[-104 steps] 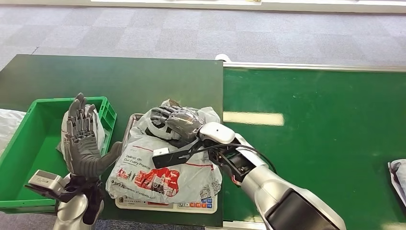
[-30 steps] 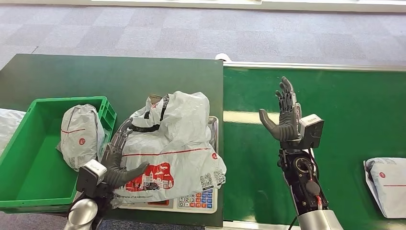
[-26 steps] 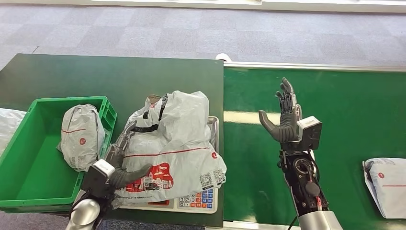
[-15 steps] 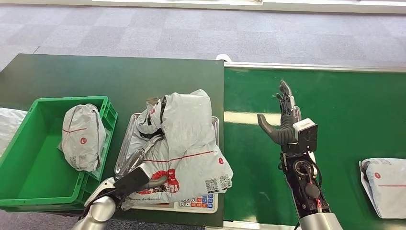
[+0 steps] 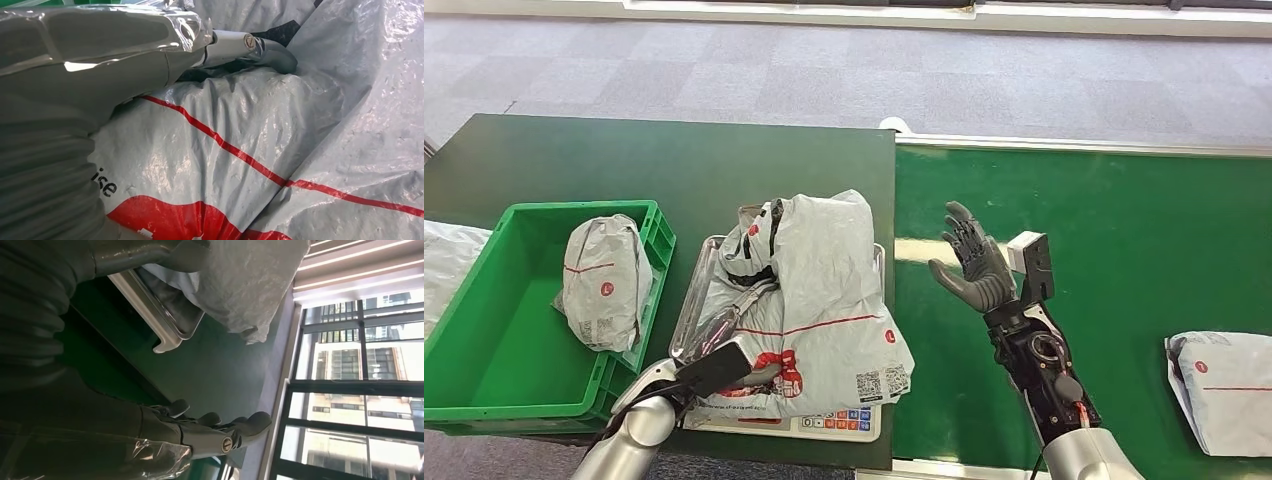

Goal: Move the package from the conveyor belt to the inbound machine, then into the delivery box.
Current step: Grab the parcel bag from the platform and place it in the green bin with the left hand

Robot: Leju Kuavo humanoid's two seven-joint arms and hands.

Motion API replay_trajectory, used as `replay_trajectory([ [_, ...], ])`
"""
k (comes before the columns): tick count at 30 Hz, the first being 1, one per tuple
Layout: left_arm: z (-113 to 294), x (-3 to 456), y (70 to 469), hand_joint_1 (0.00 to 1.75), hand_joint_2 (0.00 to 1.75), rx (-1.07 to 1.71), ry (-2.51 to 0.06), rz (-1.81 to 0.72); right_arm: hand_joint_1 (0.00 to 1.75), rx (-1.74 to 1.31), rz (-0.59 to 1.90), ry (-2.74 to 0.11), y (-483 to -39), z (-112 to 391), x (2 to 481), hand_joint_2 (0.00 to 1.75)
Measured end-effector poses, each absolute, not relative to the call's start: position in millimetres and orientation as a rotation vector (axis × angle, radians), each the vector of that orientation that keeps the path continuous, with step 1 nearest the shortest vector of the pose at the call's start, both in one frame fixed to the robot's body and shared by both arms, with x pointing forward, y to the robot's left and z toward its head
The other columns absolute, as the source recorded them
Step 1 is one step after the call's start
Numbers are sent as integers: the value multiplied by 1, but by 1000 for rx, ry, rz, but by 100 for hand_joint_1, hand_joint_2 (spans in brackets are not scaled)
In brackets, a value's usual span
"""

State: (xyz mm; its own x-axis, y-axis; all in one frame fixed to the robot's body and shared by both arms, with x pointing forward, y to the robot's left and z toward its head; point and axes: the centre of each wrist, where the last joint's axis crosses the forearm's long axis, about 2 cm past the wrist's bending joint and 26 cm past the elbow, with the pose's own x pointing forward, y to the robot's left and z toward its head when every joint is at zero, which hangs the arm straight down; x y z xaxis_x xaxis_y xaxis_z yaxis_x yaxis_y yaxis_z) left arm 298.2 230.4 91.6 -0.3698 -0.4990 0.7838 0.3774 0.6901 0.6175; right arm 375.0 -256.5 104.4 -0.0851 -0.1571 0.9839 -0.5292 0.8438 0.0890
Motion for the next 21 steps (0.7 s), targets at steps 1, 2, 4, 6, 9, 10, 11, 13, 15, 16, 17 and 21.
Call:
replay_trajectory([
  [1,92,298,231,41,175,96,-1720,-919,0,535,343,-1647,-256,105,376,175],
  [2,91,298,231,71,175,95,-1720,-916,0,524,347,-1642,-256,106,377,175],
  [4,91,298,232,121,175,97,-1723,-909,0,504,351,-1631,-256,106,379,175],
  [6,91,297,233,154,175,109,-1735,-899,0,487,353,-1619,-256,106,380,175],
  [9,90,296,234,162,175,139,-1763,-879,0,478,357,-1610,-256,106,381,175],
  [10,90,296,234,162,175,145,-1771,-873,0,478,359,-1608,-255,106,381,175],
  [11,90,295,234,162,175,149,-1778,-867,0,478,362,-1606,-255,106,381,175],
  [13,90,295,234,162,175,152,-1788,-859,0,477,365,-1603,-254,106,381,175],
  [15,90,295,234,162,175,153,-1792,-855,0,477,369,-1601,-254,105,381,175],
  [16,90,295,234,163,175,153,-1793,-855,0,477,370,-1600,-254,105,382,175],
  [17,91,295,234,165,175,154,-1795,-854,0,477,372,-1599,-254,105,382,175],
  [21,92,295,235,174,175,159,-1819,-842,0,478,377,-1596,-253,105,382,175],
])
